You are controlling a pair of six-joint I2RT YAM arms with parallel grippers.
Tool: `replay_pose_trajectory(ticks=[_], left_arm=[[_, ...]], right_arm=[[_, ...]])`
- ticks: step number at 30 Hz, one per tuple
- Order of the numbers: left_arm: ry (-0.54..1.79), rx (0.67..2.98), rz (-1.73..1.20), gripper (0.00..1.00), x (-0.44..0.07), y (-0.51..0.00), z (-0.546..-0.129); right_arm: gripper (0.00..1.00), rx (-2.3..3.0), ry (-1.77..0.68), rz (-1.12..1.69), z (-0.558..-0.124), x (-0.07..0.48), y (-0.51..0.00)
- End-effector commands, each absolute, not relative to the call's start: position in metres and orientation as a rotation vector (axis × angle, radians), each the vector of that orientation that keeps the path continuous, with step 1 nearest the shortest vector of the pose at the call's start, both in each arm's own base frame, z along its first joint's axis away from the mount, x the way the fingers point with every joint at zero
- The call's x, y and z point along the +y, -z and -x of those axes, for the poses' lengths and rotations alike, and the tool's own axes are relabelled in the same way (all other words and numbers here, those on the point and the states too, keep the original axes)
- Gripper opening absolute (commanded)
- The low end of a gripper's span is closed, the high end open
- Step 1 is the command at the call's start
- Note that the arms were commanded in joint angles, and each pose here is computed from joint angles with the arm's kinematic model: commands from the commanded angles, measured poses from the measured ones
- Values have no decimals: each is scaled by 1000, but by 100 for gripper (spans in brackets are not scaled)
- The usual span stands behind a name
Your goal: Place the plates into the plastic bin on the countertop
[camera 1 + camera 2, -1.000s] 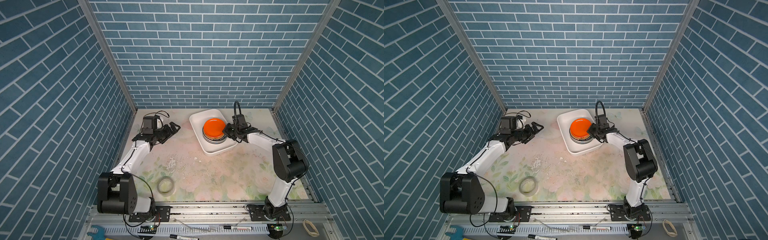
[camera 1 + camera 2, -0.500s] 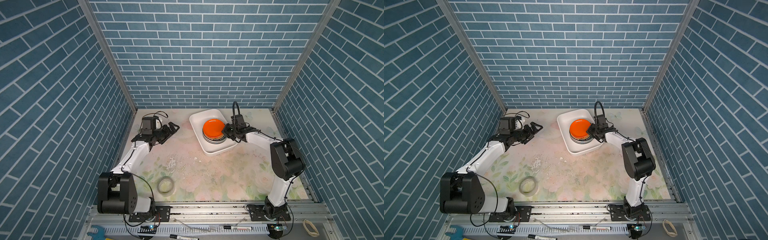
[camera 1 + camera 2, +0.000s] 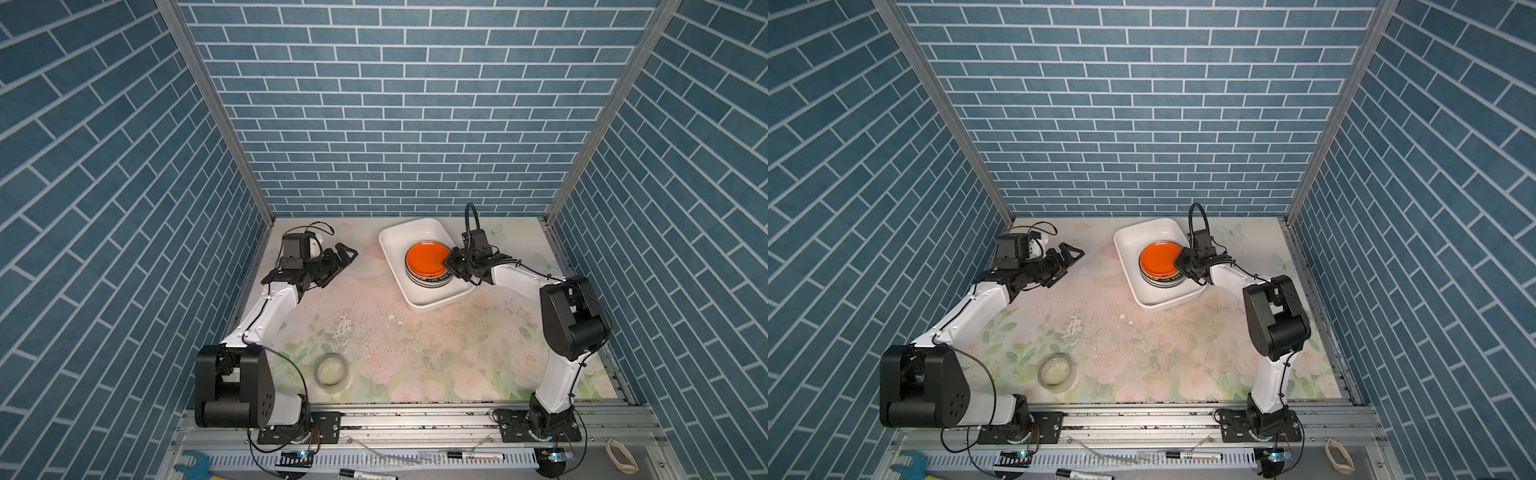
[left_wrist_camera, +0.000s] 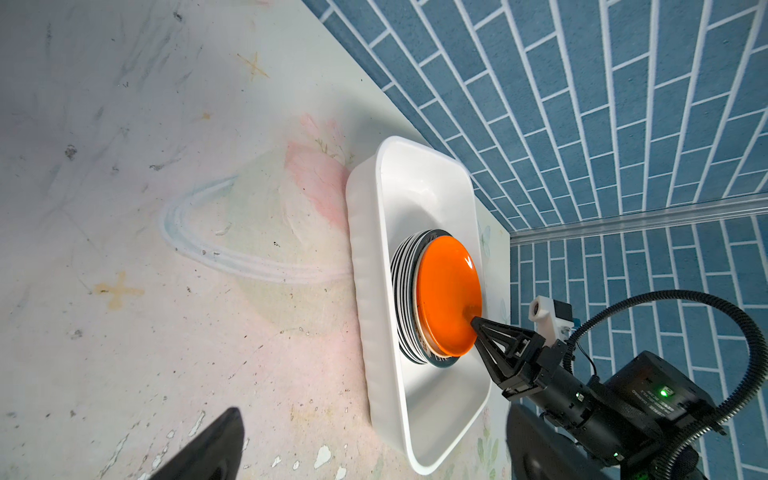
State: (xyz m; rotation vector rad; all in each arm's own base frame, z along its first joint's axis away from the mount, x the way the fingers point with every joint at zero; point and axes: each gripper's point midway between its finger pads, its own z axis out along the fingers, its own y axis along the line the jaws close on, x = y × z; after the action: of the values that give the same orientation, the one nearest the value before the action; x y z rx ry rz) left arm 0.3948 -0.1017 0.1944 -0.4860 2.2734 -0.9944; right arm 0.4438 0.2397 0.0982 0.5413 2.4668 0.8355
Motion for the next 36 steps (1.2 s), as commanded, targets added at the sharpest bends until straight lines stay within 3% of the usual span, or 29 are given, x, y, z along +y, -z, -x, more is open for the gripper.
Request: replay_pose_trajectory(ticks=[1,11,17,24,36], left_arm=[[1001,2253,476,100,-100,-199,-392],[1007,2250,475,100,-100,-199,-393],[993,2233,467,100,-98,-204,-392],[986,2225,468,100,-95,-206,-392],[911,2157,414,100,-83,-227,-392]], right_arm=[[24,2433,-865,-539,-450,246,-110],[28,2437,-818,-524,-446,239,-113],[43,2435,-747,-498,-445,230,-120],[47,2401,-679,-422,-443,221,-146],[67,2296,-451,-337,-394,163,-207]])
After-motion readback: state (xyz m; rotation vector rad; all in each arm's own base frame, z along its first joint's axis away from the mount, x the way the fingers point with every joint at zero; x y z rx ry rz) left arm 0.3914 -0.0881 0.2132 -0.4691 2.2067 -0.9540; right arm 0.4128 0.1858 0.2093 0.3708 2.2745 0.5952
